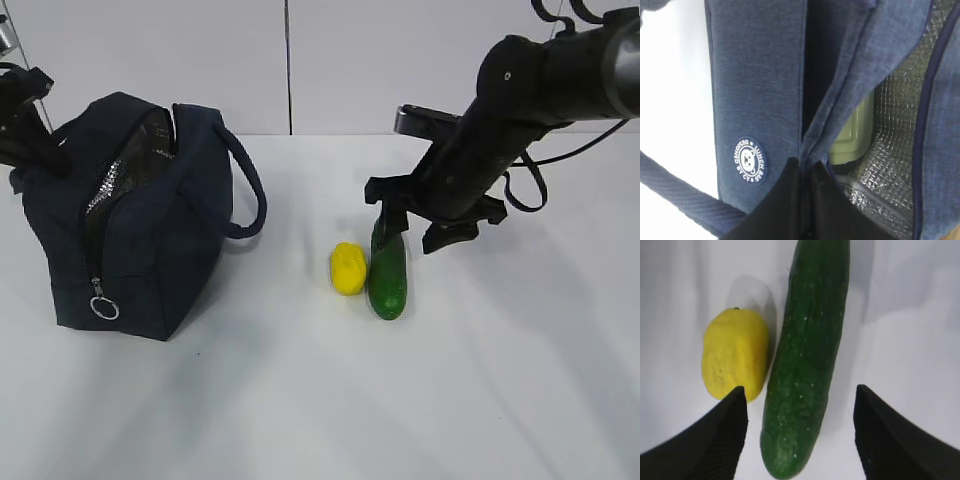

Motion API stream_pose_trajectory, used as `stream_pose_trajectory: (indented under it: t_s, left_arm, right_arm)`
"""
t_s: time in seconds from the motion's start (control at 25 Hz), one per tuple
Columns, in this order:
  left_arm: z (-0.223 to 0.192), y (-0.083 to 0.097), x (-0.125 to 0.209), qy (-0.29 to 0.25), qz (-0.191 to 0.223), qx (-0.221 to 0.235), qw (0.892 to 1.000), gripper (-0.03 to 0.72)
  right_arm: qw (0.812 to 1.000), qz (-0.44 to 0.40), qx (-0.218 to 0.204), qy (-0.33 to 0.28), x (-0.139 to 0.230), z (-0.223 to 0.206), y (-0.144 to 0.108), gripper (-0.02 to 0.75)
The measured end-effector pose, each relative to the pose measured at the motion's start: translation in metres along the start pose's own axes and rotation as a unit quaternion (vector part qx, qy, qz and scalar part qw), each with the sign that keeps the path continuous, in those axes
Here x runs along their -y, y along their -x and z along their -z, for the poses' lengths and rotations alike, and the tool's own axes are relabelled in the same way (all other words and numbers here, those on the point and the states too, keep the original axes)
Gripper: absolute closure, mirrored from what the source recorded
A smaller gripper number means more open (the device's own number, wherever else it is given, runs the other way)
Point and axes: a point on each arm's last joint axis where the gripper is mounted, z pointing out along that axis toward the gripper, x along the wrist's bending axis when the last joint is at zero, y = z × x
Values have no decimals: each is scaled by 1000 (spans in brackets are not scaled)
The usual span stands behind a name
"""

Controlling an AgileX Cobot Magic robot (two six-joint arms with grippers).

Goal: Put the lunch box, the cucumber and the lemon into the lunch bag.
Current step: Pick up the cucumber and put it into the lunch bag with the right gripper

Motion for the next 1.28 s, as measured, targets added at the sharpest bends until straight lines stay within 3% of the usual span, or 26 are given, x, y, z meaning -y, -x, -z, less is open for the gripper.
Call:
stream_pose_trajectory:
  t_s: [1.28]
  left_arm:
    - [4,2,1,4,-3,-4,1000,696]
  right_arm:
    - [997,-65,-24,-29,5,-56,7,232]
